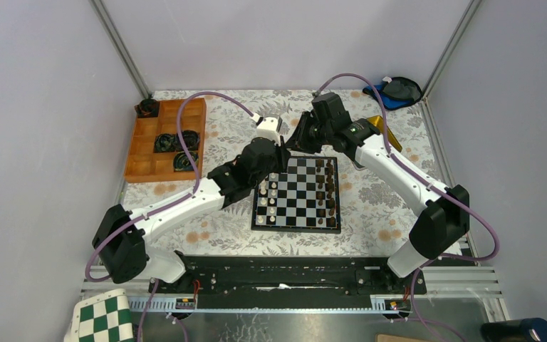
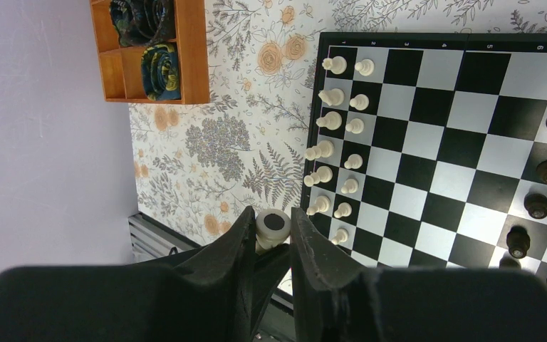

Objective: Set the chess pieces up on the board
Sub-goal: Place the chess piece on the chessboard.

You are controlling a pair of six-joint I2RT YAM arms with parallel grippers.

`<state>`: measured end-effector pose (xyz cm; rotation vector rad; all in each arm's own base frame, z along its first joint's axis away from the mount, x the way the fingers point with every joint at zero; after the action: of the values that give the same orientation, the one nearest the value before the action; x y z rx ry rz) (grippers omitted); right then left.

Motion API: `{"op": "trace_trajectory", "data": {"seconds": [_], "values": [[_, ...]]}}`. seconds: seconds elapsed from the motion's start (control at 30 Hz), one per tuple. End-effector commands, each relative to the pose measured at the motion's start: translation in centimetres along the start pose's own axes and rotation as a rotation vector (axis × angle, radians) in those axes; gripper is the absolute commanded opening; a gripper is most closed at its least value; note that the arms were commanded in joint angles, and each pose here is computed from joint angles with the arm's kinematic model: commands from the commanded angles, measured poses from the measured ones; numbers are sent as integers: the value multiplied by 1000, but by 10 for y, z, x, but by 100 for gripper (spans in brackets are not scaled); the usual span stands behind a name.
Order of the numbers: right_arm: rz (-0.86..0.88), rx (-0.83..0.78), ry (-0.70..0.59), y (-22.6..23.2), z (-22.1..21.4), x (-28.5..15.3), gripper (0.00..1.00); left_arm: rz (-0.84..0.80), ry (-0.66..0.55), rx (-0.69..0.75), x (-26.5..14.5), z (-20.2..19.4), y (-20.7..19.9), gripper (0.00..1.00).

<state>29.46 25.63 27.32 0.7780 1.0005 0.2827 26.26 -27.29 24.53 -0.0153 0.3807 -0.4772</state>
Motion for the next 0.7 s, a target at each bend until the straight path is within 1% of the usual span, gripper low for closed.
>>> {"op": "trace_trajectory", "data": {"seconds": [0.0,0.23,0.3,0.53,0.67], "values": [[46,-15,28,14,-4,-7,0,-5,-82,-1,0,17,-3,19],[41,-19,30,13,-4,-6,0,-9,-74,4,-1,15,-3,3],[40,-20,28,13,-4,-6,0,-7,-66,2,-2,12,-2,0],[37,-21,21,10,-5,-8,0,8,-57,-41,-13,9,2,0],[40,-29,10,11,-4,-9,11,14,-28,-72,-17,7,2,0]]}}
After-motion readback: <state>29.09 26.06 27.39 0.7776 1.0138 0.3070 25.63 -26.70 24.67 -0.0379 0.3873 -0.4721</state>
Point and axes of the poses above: each gripper's point midway between its finger pads, its own x axis out along the fingers, its own y axis along the line the jaws close on, z = x × y, the point moved 7 cm from there along -x, back along the fingers, and after that the axes turned 13 degrees about x, right-handed, at the moved point
